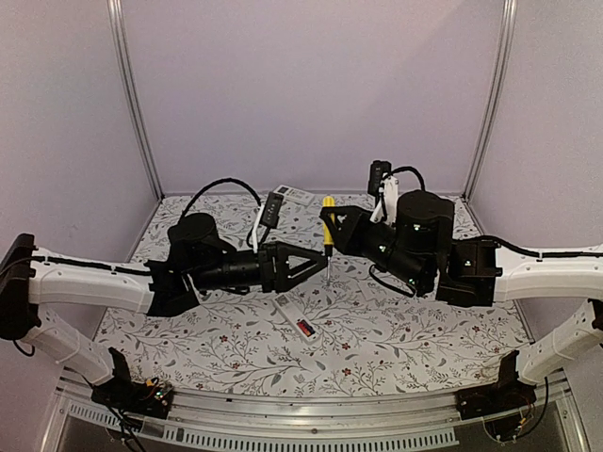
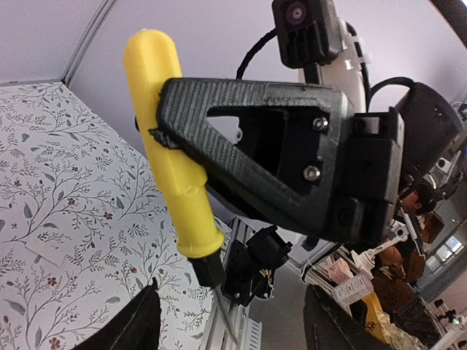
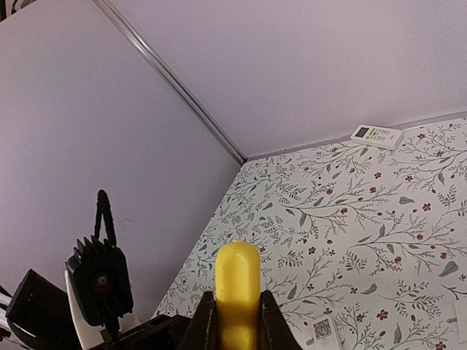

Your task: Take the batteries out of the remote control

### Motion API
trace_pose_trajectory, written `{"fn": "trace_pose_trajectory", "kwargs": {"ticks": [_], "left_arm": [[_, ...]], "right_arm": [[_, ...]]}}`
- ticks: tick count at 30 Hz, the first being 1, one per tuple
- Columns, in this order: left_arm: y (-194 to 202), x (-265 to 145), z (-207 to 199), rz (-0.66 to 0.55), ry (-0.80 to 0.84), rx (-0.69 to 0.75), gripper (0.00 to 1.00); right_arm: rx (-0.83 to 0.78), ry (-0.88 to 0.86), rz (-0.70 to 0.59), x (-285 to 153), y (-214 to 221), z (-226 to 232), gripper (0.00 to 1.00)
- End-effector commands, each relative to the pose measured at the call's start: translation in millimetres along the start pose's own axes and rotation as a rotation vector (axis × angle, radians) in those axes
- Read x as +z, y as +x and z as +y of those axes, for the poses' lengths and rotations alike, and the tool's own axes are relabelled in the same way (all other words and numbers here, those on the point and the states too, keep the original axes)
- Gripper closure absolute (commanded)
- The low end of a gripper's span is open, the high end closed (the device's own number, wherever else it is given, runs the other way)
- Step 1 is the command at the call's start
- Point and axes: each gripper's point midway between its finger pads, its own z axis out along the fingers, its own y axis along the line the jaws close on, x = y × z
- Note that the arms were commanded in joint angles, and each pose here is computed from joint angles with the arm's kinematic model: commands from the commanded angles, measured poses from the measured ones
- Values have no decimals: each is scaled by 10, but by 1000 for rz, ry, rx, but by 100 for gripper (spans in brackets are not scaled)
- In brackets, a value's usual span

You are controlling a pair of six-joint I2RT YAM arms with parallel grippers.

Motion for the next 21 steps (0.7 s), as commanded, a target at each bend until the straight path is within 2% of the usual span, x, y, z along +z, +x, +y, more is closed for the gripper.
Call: {"fn": "trace_pose_trajectory", "kwargs": {"ticks": [1,5,11,17,21], "left_arm": [[31,130,-78,8,49,-38,35],[42,196,-66,16,56,-54,42],[69,260,-42,27,62,-71,57],[96,299,11,34,48,-91,76],[126,296,66,40,22,-106,93]], "right_arm": [[-8,-3,-33,7,-96,44,100],[-15,-4,-31,11,-89,45,100],[-21,-3,-23,26,-54,41,100],[-23,0,-20,30,-33,26,100],[-25,7,-18,34,-13,2,100]]}}
